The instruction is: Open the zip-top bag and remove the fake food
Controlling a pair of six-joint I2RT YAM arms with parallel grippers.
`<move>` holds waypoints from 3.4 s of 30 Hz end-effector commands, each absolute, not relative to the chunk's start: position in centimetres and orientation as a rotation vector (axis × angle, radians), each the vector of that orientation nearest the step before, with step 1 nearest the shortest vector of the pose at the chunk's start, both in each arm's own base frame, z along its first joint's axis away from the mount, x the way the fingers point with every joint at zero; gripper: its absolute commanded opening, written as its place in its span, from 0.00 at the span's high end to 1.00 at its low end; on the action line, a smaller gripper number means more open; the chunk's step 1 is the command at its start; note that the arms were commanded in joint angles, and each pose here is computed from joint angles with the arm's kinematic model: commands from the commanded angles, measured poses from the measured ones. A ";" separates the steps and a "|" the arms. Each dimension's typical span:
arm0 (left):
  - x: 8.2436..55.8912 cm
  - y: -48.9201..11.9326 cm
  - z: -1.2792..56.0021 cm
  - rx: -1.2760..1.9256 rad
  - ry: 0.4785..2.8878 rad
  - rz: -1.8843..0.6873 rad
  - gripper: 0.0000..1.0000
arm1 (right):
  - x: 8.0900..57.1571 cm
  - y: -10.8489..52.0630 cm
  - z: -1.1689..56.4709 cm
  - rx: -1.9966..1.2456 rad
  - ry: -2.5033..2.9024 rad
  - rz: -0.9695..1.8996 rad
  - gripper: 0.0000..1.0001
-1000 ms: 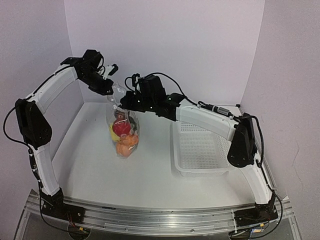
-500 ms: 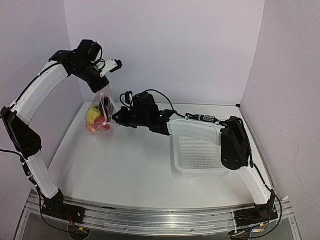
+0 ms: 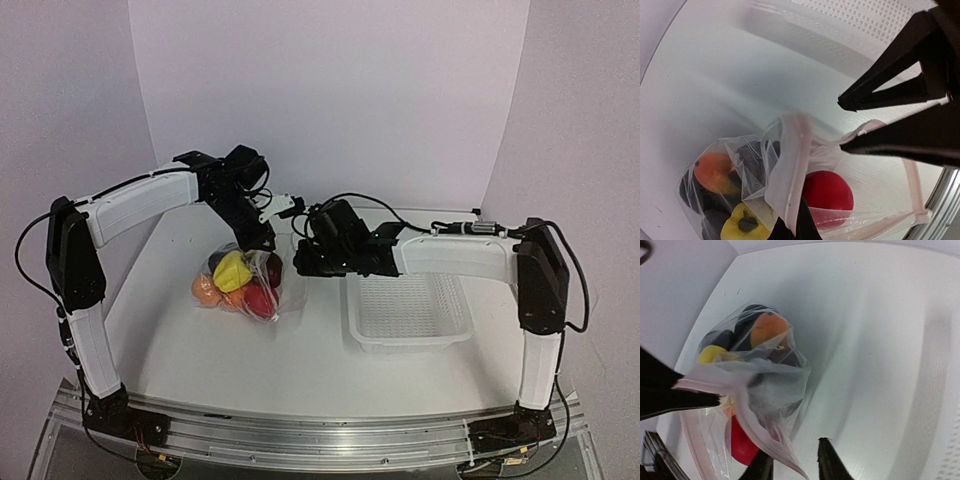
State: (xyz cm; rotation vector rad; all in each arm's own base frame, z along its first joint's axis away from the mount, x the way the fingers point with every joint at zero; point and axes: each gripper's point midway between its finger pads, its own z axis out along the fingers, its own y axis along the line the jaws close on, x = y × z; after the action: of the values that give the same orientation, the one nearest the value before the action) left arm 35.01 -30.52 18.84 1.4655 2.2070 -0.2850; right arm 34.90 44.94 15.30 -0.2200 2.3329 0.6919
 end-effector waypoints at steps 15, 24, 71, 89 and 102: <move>32.6 -32.8 23.8 1.221 2.332 -0.645 1.00 | 30.5 51.2 23.0 -0.703 1.956 1.121 0.76; 33.7 -31.7 22.9 1.095 2.464 -0.766 1.00 | 31.0 51.6 19.0 -0.656 2.024 1.099 0.81; 29.9 -34.5 28.3 1.210 2.163 -1.347 1.00 | 39.6 51.9 14.6 -0.522 1.755 0.527 0.28; 28.2 -34.4 29.6 1.221 2.131 -1.494 1.00 | 42.1 50.5 9.0 -0.514 1.834 0.526 0.30; 30.1 -34.1 30.2 1.155 2.113 -1.459 1.00 | 42.3 49.4 8.6 -0.488 1.850 0.525 0.74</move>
State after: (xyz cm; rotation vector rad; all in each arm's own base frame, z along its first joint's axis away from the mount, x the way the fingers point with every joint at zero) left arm 32.68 -32.83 23.95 1.0875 2.3524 -1.2796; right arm 42.00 51.57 14.00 -0.4437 1.7127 0.6340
